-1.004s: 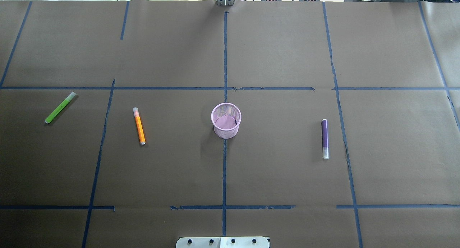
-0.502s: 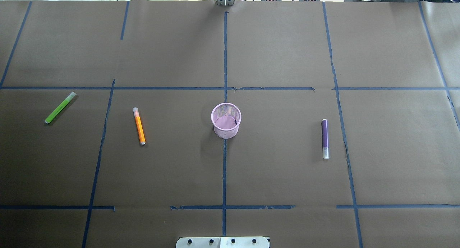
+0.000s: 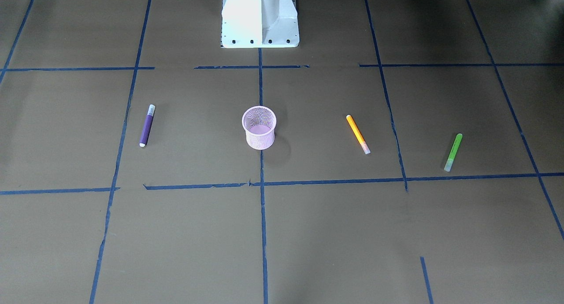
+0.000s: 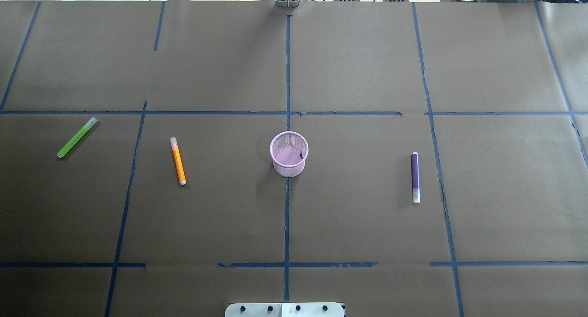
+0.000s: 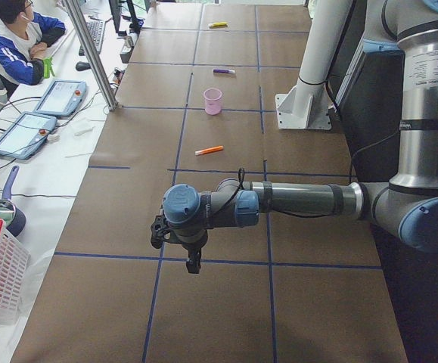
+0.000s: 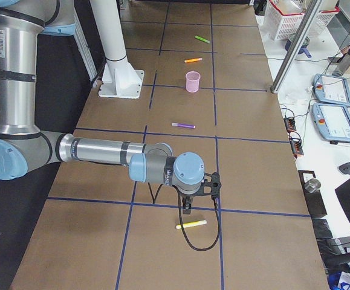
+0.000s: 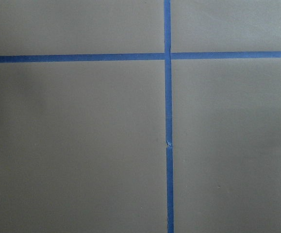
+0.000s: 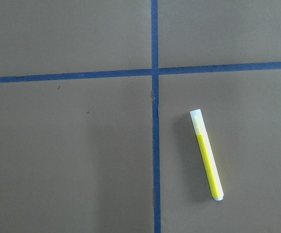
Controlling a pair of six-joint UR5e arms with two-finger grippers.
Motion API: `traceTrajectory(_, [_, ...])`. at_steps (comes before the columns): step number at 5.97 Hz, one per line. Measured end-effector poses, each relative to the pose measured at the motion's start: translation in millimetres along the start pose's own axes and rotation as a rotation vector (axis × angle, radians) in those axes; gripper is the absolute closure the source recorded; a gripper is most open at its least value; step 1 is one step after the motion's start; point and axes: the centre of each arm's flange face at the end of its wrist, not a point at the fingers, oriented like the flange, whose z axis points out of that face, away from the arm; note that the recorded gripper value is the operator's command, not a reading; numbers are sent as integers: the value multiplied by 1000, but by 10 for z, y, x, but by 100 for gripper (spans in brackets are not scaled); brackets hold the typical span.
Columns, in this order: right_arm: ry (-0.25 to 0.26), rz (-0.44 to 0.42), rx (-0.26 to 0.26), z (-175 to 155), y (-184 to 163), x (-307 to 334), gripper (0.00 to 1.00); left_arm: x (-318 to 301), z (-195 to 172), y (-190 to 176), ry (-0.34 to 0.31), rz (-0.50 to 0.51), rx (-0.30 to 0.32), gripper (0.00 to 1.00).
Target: Collect pens into pen holder
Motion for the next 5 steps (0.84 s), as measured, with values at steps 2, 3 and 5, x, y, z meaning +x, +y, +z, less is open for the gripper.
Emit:
traceTrajectory(2, [0,-1,1,-3,-2,-4,0,53,-37,-43,1,15,10,0])
traceTrajectory(3, [0,-2,1,-5,-6,-7,0,129,-100,-118,4,41,29,0])
traceTrajectory(5, [-1,-1,1,-5,-7,-7,0,443,-189,-404,4,121,64,0])
